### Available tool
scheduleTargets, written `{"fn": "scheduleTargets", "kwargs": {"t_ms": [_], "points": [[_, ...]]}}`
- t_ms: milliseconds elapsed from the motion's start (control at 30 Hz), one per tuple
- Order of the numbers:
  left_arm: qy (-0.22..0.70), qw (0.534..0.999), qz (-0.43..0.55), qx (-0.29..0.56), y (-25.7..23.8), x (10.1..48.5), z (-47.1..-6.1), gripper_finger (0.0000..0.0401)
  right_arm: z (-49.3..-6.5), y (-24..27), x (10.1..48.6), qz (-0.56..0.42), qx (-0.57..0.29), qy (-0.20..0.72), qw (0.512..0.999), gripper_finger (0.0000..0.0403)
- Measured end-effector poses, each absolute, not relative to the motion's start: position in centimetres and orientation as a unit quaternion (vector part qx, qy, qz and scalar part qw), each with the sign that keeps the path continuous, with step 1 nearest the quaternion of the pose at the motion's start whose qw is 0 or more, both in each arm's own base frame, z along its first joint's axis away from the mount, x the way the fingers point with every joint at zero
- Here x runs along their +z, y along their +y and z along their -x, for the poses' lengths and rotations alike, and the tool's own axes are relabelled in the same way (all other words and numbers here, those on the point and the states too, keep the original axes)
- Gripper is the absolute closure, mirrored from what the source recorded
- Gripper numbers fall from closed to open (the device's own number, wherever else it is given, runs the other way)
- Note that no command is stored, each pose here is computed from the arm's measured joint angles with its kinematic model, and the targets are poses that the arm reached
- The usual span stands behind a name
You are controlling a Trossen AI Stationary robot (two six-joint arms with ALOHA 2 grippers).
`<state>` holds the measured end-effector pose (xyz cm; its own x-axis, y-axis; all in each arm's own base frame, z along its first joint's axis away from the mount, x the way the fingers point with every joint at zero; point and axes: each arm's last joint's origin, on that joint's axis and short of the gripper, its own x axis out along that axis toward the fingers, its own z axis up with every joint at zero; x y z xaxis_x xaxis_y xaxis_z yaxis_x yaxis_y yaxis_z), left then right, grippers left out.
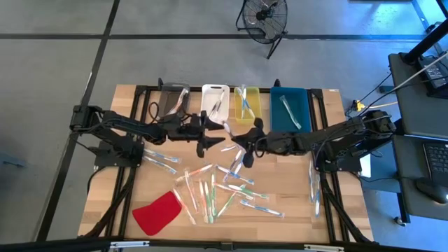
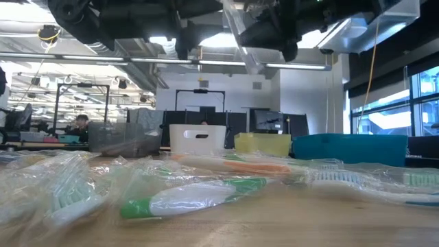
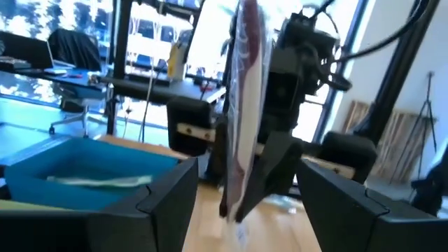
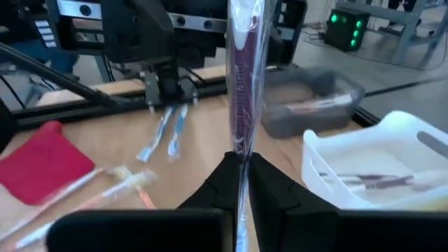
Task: Pick & Place Toothbrushes
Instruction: Put the violet toothbrush into the white bin
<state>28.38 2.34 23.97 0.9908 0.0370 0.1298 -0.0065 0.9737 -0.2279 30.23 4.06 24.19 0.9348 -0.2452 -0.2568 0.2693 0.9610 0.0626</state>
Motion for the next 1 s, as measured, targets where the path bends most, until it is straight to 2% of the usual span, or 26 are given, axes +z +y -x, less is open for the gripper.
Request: {"fn": "scheduleTargets", "kwargs": {"t_ms": [400, 633, 767, 1000], "points": [[-0.102, 0.987, 0.123, 0.015, 3.3, 25.6, -28.8, 0.0162, -31.0, 2.9, 23.9, -0.076, -0.08, 0.122, 0.986, 0.0383], [-0.107, 0.987, 0.122, 0.009, 3.3, 26.2, -29.0, 0.0166, -31.4, 2.5, 23.0, -0.087, -0.082, 0.138, 0.983, 0.0382], [-0.083, 0.989, 0.125, 0.013, 3.3, 25.7, -29.1, 0.0196, -31.4, 2.5, 23.0, -0.087, -0.083, 0.135, 0.983, 0.0381], [-0.069, 0.99, 0.12, 0.022, 3.7, 25.4, -29.1, 0.0275, -31.5, 2.2, 23.3, -0.089, -0.085, 0.122, 0.985, 0.0381]]}}
